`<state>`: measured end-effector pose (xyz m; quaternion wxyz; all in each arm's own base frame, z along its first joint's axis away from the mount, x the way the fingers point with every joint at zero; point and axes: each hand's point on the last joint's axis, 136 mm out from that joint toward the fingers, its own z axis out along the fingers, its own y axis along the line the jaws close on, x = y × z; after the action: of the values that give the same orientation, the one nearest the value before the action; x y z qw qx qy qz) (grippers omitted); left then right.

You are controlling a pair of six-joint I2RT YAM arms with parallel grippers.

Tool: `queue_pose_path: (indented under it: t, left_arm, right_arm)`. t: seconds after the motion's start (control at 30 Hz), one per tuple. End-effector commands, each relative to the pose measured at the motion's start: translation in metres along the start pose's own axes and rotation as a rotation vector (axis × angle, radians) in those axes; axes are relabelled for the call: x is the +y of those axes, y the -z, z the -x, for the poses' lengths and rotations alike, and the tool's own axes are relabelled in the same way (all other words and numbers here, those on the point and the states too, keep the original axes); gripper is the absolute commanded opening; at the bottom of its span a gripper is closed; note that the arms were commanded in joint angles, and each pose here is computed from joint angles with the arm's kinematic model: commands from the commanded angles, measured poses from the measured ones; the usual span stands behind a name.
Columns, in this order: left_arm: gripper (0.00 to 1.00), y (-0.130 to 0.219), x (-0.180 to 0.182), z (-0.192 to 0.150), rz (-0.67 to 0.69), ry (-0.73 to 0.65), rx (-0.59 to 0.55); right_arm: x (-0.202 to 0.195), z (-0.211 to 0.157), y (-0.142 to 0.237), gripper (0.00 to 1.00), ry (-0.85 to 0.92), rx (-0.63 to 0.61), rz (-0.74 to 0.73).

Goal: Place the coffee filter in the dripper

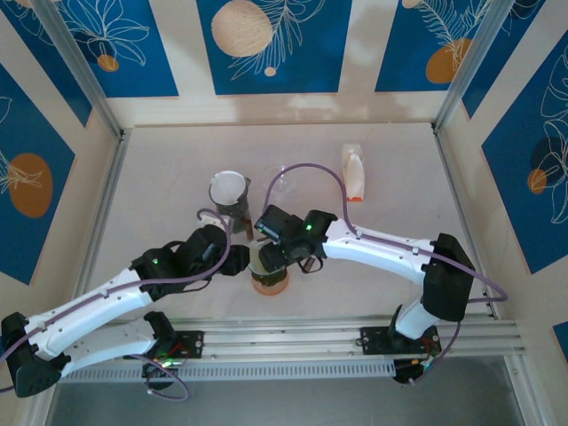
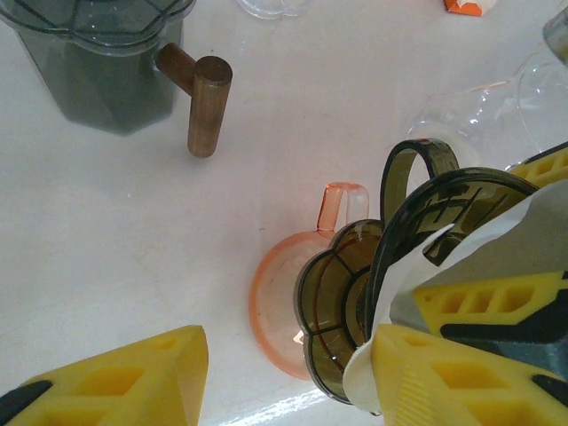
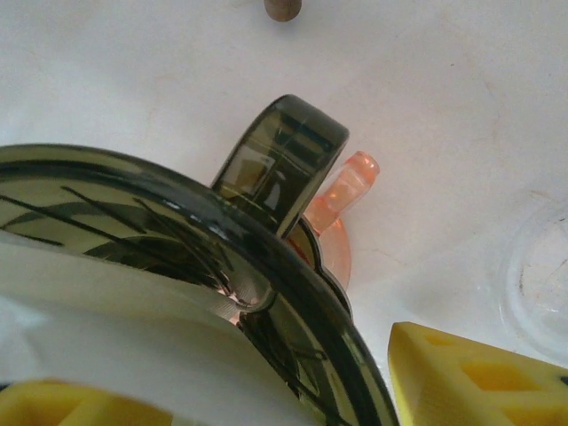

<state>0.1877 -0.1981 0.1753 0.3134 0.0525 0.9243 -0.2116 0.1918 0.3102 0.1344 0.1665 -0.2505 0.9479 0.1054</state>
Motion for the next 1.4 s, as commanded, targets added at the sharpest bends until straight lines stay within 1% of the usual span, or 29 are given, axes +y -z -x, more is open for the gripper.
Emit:
queue_pose_path:
  t: [0.0,0.33,0.47,0.67,0.8,0.9,1.0,1.07,1.23,1.37]
  left_arm:
    - [0.53,-0.003,0.0,-0.003,-0.004,0.012,0.019]
    - [0.55,-0.003,-0.001,-0.003,-0.011,0.019,0.019]
    - [0.6,0.002,-0.001,0.001,-0.021,0.025,-0.001]
    - [0.73,0.008,-0.005,0.006,-0.059,0.028,-0.041]
    - [0.76,0.004,-0.004,0.003,-0.053,0.025,-0.028]
    - [0.76,-0.002,-0.003,-0.001,-0.041,0.022,-0.006]
    - [0.76,-0.004,0.004,-0.004,0.005,0.024,0.01]
    - [0.73,-0.003,0.01,-0.005,0.039,0.024,0.017]
    - [0.65,-0.001,0.014,-0.005,0.048,0.03,0.016]
    - [0.63,-0.001,0.012,-0.006,0.042,0.028,0.022]
  right_arm:
    - [-0.001,-0.004,-0.008,0.62,0.003,0.027,0.004]
    - [-0.006,-0.01,-0.02,0.62,-0.005,0.05,-0.014]
    - [-0.007,-0.013,-0.023,0.62,-0.008,0.057,-0.02]
    - [-0.007,-0.014,-0.024,0.62,-0.012,0.06,-0.017]
    - [-0.006,-0.013,-0.024,0.62,-0.013,0.057,-0.014]
    - [-0.006,-0.013,-0.024,0.62,-0.013,0.057,-0.013]
    - [-0.006,-0.013,-0.023,0.62,-0.014,0.055,-0.013]
    - [-0.006,-0.013,-0.024,0.62,-0.016,0.057,-0.012]
    - [-0.007,-0.012,-0.023,0.62,-0.02,0.055,-0.015]
    - [-0.006,-0.012,-0.023,0.62,-0.021,0.053,-0.011]
